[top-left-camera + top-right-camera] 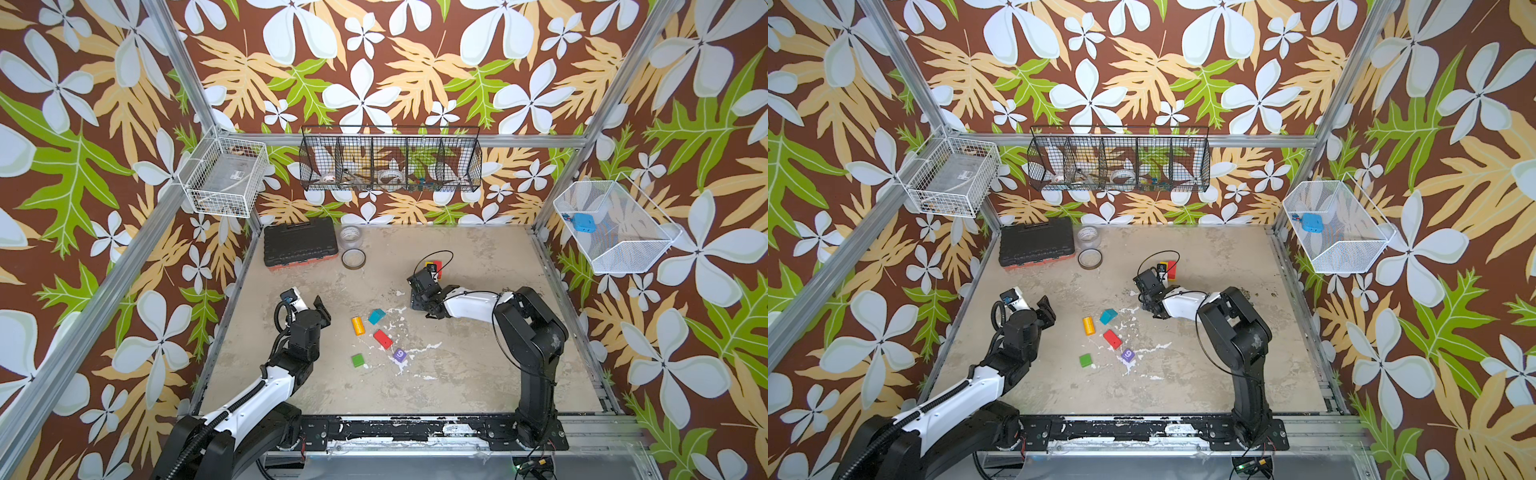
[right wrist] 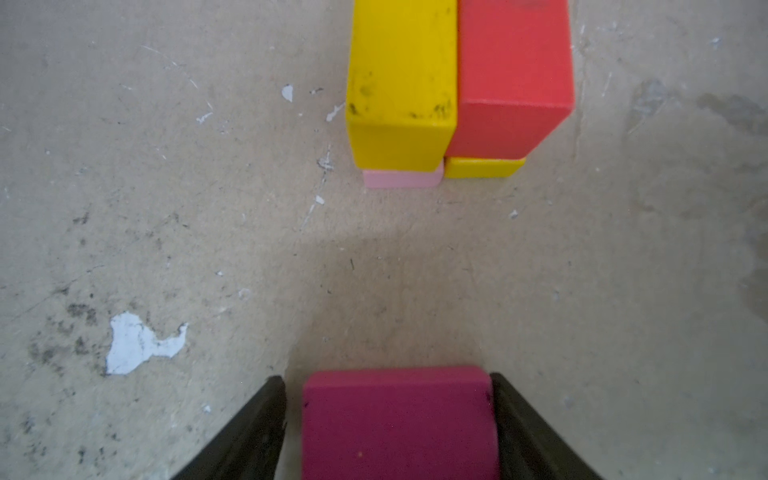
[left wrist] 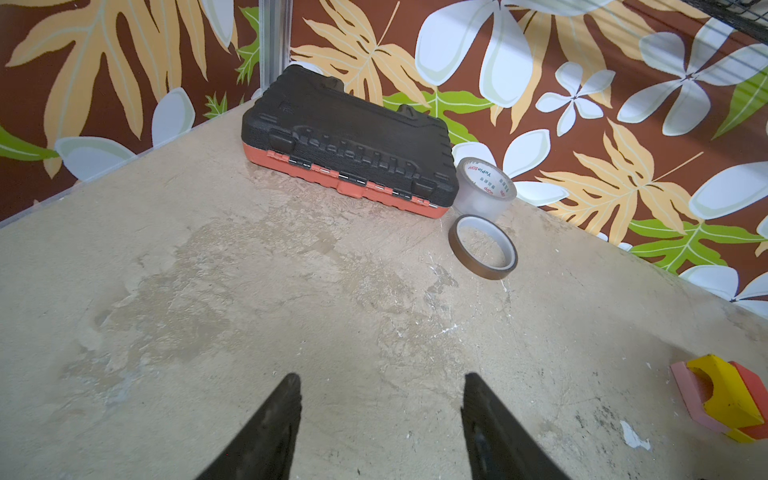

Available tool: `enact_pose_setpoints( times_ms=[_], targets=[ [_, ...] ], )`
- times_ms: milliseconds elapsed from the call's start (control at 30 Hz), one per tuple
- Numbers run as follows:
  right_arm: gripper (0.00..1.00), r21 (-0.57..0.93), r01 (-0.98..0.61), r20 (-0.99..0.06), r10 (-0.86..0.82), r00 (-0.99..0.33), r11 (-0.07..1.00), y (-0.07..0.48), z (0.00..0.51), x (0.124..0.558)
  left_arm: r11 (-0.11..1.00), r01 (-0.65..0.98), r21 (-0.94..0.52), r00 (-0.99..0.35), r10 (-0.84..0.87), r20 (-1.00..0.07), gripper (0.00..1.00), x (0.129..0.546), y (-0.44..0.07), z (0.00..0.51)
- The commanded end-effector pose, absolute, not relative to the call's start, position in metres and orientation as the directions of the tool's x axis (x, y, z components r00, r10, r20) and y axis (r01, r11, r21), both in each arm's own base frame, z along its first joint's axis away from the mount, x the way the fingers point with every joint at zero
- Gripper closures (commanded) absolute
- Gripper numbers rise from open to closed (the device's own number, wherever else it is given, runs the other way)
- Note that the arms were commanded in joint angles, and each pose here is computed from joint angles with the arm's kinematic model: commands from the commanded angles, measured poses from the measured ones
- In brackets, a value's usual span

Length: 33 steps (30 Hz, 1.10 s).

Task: Build the wood block tower
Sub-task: 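Close the right gripper on the magenta block, then lift the magenta block with the right gripper over the red-yellow group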

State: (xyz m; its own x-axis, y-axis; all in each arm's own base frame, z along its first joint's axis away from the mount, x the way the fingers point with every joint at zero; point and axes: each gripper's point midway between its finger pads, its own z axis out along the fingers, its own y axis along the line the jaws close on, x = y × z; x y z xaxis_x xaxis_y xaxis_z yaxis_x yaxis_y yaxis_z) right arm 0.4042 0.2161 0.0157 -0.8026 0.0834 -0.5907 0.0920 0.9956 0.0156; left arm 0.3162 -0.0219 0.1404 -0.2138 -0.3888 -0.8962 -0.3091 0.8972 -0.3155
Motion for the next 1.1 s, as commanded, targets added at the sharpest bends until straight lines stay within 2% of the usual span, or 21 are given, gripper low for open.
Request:
enact_pose_setpoints(
  times_ms=[0,233,400,733,1067],
  targets=[
    [0.37,-0.062,0.05,-0.414,0.019,-0.91,0.997,0.204,-0.017,0.361,0.893,-0.303,-0.334,-0.183,-0.398,-0.899,0.37,0.318,-0.021,0.147],
    [0.56,-0.064,0.036,-0.431,0.005,-0.902,0.997,0.205,-0.008,0.36,0.9,-0.282,-0.333,-0.189,-0.392,-0.9,0.37,0.319,-0.025,0.148],
    [0.66,-0.041,0.023,-0.499,-0.001,-0.867,0.999,0.215,0.03,0.378,0.912,-0.249,-0.326,-0.214,-0.38,-0.9,0.3,0.323,-0.032,0.146],
    [0.72,0.006,0.029,-0.664,0.026,-0.747,1.0,0.215,0.138,0.412,0.913,-0.25,-0.322,-0.221,-0.377,-0.899,0.29,0.324,-0.033,0.145],
    [0.74,-0.003,0.083,-0.687,0.059,-0.724,0.997,0.183,0.165,0.456,0.916,-0.251,-0.314,-0.233,-0.372,-0.898,0.3,0.327,-0.035,0.143]
  ],
)
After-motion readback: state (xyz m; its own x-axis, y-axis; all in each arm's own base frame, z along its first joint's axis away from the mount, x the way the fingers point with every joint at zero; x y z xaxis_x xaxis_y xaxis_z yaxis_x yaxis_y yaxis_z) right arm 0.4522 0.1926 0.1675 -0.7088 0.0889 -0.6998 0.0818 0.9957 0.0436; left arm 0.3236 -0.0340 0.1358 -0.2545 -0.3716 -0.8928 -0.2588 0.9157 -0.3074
